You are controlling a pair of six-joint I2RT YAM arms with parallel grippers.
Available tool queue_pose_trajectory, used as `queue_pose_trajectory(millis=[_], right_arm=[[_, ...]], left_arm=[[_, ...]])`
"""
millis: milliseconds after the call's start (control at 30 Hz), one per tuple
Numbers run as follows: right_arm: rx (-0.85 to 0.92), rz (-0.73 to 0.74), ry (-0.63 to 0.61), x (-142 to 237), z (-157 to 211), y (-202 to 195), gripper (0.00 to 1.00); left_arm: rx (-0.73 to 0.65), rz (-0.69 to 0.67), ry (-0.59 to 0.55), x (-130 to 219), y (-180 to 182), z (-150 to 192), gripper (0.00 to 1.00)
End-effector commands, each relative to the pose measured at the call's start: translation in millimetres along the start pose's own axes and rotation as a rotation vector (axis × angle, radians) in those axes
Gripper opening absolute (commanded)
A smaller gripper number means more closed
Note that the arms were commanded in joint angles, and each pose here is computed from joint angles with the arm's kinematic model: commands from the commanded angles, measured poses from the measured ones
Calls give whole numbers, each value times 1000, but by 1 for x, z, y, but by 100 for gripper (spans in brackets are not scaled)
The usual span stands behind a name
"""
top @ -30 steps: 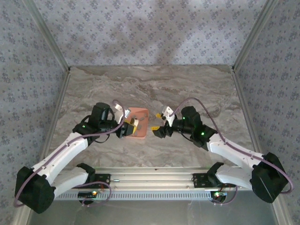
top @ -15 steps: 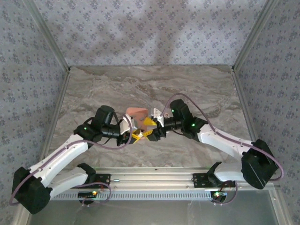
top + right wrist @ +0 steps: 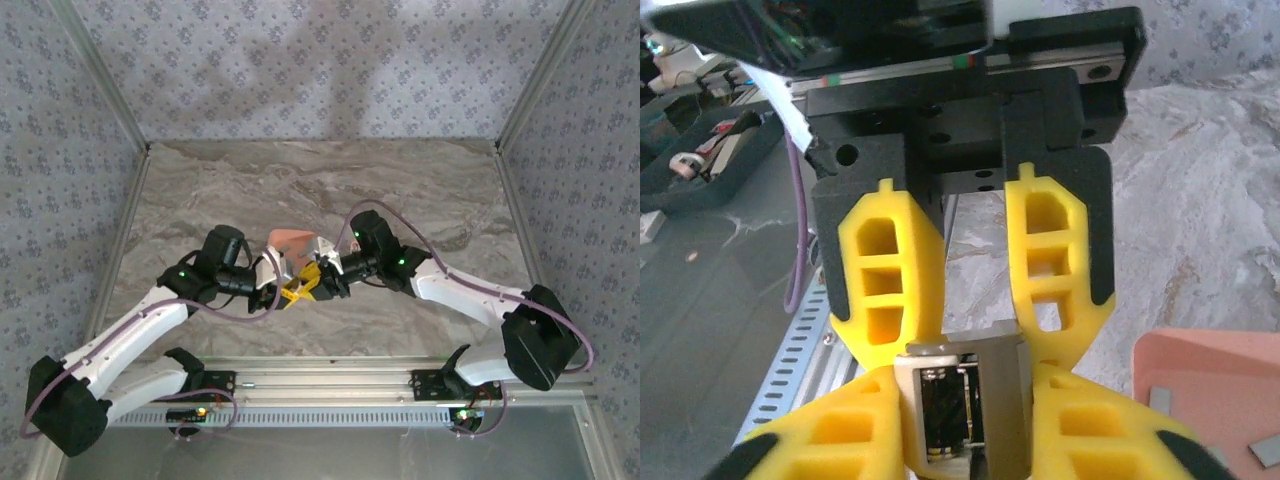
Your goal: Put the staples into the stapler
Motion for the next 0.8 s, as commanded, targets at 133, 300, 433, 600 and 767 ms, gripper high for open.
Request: queue_pose_trajectory(millis=[133, 300, 433, 600, 767], right_arm=[[-82, 53, -55, 12, -10, -10, 12], [-368, 289, -40, 29, 7, -37, 8], [-716, 543, -24, 44, 18, -53, 6], [-1034, 599, -68, 48, 32, -51, 6], [-1162, 545, -97, 43, 32, -51, 6]], left_arm=[[49, -89, -41, 4, 9, -14, 59], [117, -284, -43, 13, 25, -12, 65], [179, -406, -21, 18, 36, -6, 62], [228, -406, -23, 9, 40, -2, 62], [214, -324, -25, -9, 36, -3, 61]])
Point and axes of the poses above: each hand's point on the last joint's axis, 136 mm out from that joint toward the fingers, its own x axis back along the fingers, its own y axis along the line the jaws close on, z = x × y, the point moved 6 cm from there along x, back along the fingers, and after that the axes turned 5 degrees about x, right-handed, at the moved point
